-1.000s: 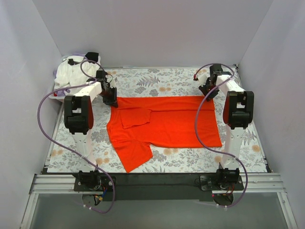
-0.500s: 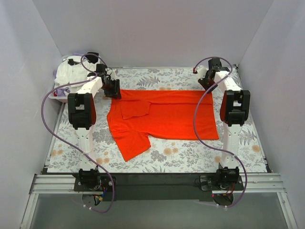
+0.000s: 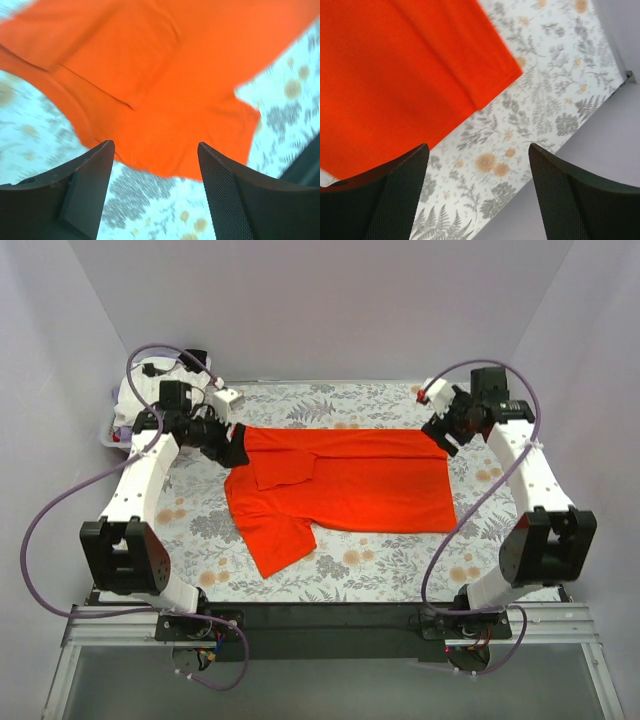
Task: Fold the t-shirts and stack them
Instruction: Fold the tshirt
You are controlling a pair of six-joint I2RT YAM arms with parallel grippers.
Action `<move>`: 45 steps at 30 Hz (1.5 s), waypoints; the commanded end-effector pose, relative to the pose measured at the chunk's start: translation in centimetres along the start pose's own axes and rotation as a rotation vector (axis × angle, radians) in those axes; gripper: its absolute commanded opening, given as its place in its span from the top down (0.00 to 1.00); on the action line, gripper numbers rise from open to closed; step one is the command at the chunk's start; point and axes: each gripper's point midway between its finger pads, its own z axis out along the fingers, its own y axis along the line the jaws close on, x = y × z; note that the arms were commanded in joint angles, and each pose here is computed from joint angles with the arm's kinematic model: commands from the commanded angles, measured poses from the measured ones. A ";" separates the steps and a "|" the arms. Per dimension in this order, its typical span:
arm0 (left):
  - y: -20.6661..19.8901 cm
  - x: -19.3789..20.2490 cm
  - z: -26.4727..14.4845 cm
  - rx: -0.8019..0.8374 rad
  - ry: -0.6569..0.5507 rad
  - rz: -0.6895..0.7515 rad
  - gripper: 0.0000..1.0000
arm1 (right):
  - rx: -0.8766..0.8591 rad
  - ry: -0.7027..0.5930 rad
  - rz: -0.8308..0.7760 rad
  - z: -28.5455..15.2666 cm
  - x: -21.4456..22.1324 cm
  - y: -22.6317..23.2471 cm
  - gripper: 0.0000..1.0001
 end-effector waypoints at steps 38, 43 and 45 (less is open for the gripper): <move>-3.7 15.1 3.8 -0.059 0.299 0.309 0.45 | -0.259 0.330 -0.224 2.8 18.3 17.6 0.99; -4.3 15.8 4.8 -0.027 0.327 0.352 0.51 | -0.246 0.333 -0.208 2.8 17.8 17.0 0.99; -4.5 16.5 5.0 -0.019 0.344 0.371 0.52 | -0.244 0.330 -0.205 2.8 17.5 16.8 0.99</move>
